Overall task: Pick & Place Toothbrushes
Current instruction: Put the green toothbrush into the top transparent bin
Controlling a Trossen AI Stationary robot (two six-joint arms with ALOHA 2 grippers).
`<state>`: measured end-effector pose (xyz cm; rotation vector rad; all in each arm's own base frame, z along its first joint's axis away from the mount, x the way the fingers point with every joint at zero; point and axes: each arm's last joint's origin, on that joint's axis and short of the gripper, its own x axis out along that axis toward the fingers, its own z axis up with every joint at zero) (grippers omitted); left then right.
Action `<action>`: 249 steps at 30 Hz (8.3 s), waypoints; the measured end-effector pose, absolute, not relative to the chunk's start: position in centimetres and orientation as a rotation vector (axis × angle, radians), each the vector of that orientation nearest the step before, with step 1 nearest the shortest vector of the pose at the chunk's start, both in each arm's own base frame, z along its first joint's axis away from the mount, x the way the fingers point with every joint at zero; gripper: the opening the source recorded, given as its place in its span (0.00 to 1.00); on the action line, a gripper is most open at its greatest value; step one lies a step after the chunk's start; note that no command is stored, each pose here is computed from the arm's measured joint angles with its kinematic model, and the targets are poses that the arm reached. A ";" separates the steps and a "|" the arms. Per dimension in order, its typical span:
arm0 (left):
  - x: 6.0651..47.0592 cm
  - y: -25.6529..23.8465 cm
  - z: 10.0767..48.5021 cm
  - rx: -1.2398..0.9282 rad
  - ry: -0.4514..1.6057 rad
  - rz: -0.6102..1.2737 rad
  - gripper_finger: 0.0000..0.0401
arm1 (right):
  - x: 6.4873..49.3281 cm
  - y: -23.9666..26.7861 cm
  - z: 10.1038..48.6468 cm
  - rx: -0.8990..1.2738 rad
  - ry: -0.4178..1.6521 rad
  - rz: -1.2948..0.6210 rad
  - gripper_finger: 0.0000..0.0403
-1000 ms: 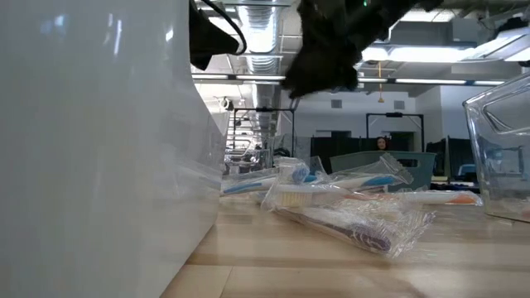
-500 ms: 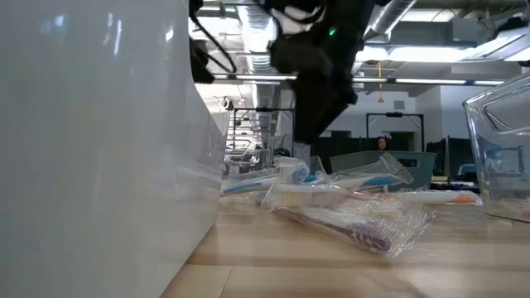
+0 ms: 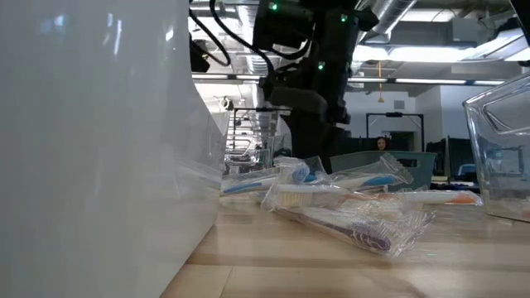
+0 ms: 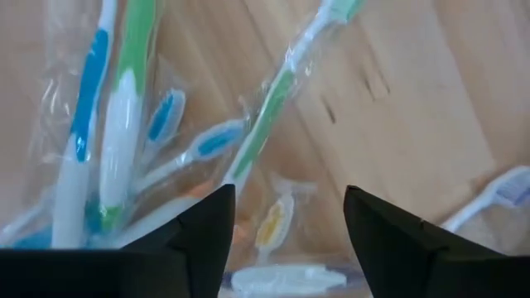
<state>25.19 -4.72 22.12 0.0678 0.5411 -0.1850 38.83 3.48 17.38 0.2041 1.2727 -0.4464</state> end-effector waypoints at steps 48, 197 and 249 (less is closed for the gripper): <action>25.2 -4.7 22.2 0.067 0.535 -0.186 0.00 | 38.4 3.7 14.5 0.197 1.259 -0.429 0.30; 29.7 -2.7 32.2 0.157 -0.299 -0.177 0.46 | 29.7 7.4 31.0 -0.129 -0.041 -0.140 0.00; 29.9 -0.9 31.5 0.020 -0.192 -0.075 0.05 | 29.2 8.2 31.2 -0.199 -0.031 -0.137 0.77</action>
